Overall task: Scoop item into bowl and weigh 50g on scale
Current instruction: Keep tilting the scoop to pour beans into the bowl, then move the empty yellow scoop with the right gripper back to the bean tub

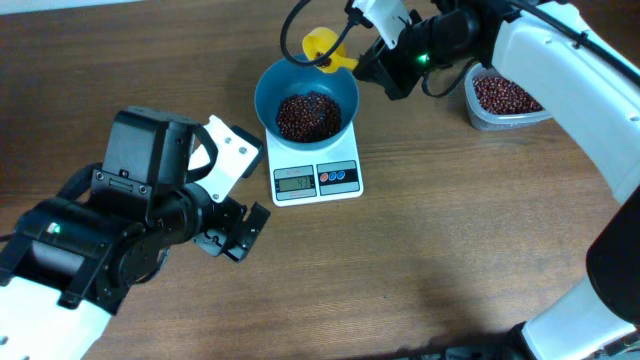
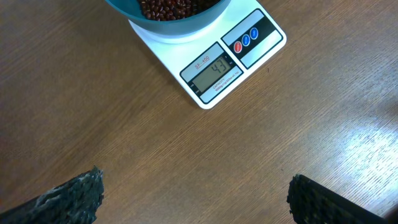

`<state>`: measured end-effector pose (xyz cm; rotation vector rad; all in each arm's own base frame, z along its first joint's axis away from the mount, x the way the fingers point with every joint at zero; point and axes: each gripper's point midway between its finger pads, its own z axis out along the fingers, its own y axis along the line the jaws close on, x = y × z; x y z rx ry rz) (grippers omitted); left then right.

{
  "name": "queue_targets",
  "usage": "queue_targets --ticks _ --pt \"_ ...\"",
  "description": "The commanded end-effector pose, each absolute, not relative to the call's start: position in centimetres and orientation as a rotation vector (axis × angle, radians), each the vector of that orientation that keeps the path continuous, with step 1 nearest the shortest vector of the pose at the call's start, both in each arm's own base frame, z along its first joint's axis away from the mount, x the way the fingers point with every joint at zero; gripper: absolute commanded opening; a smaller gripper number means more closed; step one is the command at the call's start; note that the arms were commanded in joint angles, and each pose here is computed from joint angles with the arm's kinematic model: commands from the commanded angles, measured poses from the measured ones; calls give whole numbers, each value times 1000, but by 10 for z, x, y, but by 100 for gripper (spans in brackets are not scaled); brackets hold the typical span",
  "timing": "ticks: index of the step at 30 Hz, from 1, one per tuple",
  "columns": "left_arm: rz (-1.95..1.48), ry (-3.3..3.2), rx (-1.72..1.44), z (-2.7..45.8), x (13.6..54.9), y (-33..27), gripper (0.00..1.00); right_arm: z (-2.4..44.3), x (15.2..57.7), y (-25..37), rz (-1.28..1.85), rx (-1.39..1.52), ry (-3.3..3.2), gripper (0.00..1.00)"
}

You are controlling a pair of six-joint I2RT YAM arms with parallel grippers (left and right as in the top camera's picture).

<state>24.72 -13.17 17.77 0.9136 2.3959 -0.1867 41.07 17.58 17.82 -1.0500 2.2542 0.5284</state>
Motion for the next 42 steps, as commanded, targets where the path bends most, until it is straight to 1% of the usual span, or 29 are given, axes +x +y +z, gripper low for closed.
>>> queue_targets --ticks 1,3,5,7,11,13,14,15,16,18,34,36,37,38,39,41,42 --pt "-193 2393 933 176 247 -132 98 208 405 183 532 -1071 2172 4" --pt "-193 2393 933 176 247 -132 98 200 403 176 489 -1064 2227 4" --pt "-193 2393 933 176 247 -132 98 213 399 180 523 -1070 2182 4" --pt "-193 2393 933 176 247 -132 99 197 405 165 407 -1050 2263 4" --pt "-193 2393 933 176 247 -132 98 201 404 167 401 -1059 2250 4" --pt "-193 2393 932 176 247 -132 98 213 406 175 398 -1073 2208 4" --pt "-193 2393 933 176 247 -132 99 207 406 171 351 -1073 2237 4" --pt "-193 2393 933 176 247 -132 98 201 408 166 275 -1088 2260 4" --pt "-193 2393 933 176 247 -132 98 202 403 175 250 -1194 2202 4" --pt "-193 2393 933 176 247 -132 98 200 404 174 200 -1206 2207 4" --pt "-193 2393 932 176 247 -132 98 204 410 175 187 -1194 2180 4" --pt "-193 2393 933 176 247 -132 99 210 414 176 180 -1186 2159 4" --pt "-193 2393 933 176 247 -132 98 226 421 174 163 -1164 2127 4" --pt "-193 2393 933 176 247 -132 98 237 428 162 114 -1127 2124 4" --pt "-193 2393 933 176 247 -132 99 239 435 138 5 -1072 2164 4" --pt "-193 2393 932 176 247 -132 98 234 436 73 -230 -942 2306 4" --pt "-193 2393 933 176 247 -132 98 229 432 39 -312 -833 2399 4"
